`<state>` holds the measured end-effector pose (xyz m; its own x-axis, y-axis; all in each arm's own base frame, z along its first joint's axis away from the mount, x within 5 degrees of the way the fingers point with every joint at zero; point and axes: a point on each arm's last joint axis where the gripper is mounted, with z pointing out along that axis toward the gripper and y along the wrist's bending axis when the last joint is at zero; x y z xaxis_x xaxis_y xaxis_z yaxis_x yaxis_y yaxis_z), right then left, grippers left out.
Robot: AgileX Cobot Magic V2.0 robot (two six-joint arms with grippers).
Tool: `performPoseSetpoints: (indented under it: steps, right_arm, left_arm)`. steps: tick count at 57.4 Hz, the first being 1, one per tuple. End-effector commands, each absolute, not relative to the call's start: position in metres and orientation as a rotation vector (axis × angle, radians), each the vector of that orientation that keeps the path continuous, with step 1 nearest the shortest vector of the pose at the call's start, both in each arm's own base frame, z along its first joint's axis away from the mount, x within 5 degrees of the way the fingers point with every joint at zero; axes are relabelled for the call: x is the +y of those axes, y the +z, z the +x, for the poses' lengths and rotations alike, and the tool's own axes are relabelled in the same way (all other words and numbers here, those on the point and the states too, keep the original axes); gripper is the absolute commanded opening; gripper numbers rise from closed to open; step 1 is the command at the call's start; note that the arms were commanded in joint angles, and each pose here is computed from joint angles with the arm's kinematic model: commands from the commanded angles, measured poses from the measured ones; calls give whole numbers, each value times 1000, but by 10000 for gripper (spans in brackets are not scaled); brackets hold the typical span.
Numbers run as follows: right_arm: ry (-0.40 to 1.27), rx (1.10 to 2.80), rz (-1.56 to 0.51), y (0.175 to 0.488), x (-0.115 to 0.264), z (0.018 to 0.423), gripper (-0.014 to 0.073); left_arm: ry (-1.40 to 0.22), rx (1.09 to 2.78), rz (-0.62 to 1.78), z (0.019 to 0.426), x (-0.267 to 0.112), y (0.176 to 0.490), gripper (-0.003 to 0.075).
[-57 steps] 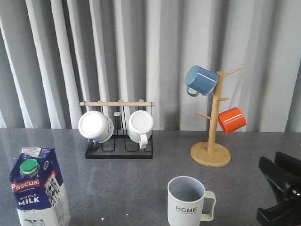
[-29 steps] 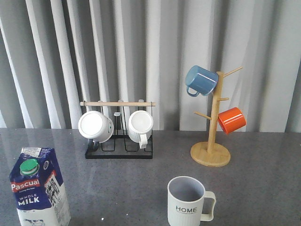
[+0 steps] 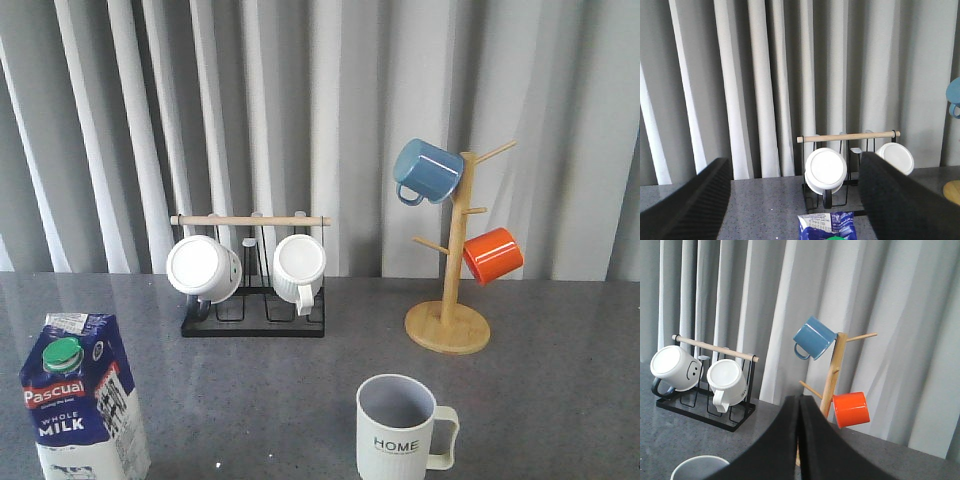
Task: Place milk next to cup
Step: 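Release the mug and withdraw the right gripper upward, then lower the left gripper onto the milk carton top and grasp it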
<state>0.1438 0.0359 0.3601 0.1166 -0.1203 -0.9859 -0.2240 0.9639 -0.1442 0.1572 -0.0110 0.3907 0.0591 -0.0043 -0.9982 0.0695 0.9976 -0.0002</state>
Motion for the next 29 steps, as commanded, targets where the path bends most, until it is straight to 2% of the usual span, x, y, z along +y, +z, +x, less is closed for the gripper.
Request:
performPoseSetpoints:
  steps: [1,12,17,23,29]
  right_arm:
    - [56,1355,-268,378,34,142,-8]
    - [56,1355,-268,378,34,142,-8]
    - [56,1355,-267,378,34,142,-8]
    - [56,1355,-267,378,34,142,-8]
    - [56,1355,-267,378,34,142,-8]
  left_arm:
    - [-68,1393,44,153,-11,410,515]
    - [-68,1360,46,153,-11,413,522]
    - [-104,1338,17,152,-11,415,589]
    - [-146,1346,-16,155,-11,414,735]
    - [-146,1401,-19,171,-13,405,730]
